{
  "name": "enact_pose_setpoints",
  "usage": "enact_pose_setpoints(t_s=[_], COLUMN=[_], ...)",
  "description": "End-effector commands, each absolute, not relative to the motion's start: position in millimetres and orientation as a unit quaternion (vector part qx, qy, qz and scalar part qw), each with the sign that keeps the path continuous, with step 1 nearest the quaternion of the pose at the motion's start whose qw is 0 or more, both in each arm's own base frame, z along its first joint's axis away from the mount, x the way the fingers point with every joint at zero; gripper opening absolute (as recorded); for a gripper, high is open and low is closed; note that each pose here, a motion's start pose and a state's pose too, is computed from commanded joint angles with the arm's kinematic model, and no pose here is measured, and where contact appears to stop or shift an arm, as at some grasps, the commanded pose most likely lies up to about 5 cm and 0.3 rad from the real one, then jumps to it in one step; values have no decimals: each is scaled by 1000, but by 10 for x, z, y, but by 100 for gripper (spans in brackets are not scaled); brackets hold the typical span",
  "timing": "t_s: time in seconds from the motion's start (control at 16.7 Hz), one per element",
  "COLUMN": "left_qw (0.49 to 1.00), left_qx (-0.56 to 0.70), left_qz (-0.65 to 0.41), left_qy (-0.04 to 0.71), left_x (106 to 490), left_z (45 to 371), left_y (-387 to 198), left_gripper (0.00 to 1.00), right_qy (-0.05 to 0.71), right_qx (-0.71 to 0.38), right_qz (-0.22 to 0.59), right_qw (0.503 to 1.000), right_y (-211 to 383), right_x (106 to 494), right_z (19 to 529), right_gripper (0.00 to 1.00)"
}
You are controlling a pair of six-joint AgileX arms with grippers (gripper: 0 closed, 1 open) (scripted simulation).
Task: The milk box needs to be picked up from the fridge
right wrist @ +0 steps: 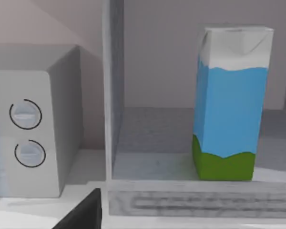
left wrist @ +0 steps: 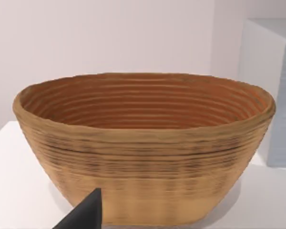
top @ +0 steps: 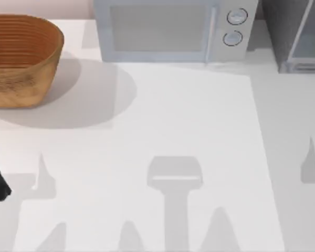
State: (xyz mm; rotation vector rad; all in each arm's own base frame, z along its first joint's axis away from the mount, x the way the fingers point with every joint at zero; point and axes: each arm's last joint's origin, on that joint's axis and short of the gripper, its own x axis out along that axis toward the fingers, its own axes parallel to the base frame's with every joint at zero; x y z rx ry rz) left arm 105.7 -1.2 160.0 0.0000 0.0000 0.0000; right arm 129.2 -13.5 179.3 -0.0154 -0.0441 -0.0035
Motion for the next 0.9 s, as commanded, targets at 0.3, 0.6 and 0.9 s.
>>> enact_pose_setpoints(t_s=[0.3, 0.6, 0.9], left_qw=[1000, 1000, 1000], left_qx=[0, 0, 0], left_qz=[0, 0, 0], left_qy=[0, 0, 0], left_x=[1057, 1057, 1057], left_z=[1600, 1600, 1600], left_y=[-12, -12, -12], left_gripper=[100, 100, 100], right_qy=[1, 25, 9], right_qx=[-4, 8, 5], right_qz=[-2, -1, -1], right_qw=[1000, 1000, 1000], right_y=[-373, -677, -927], right_x=[1657, 1916, 2025], right_z=[1701, 1407, 1190], right_gripper=[100, 100, 100])
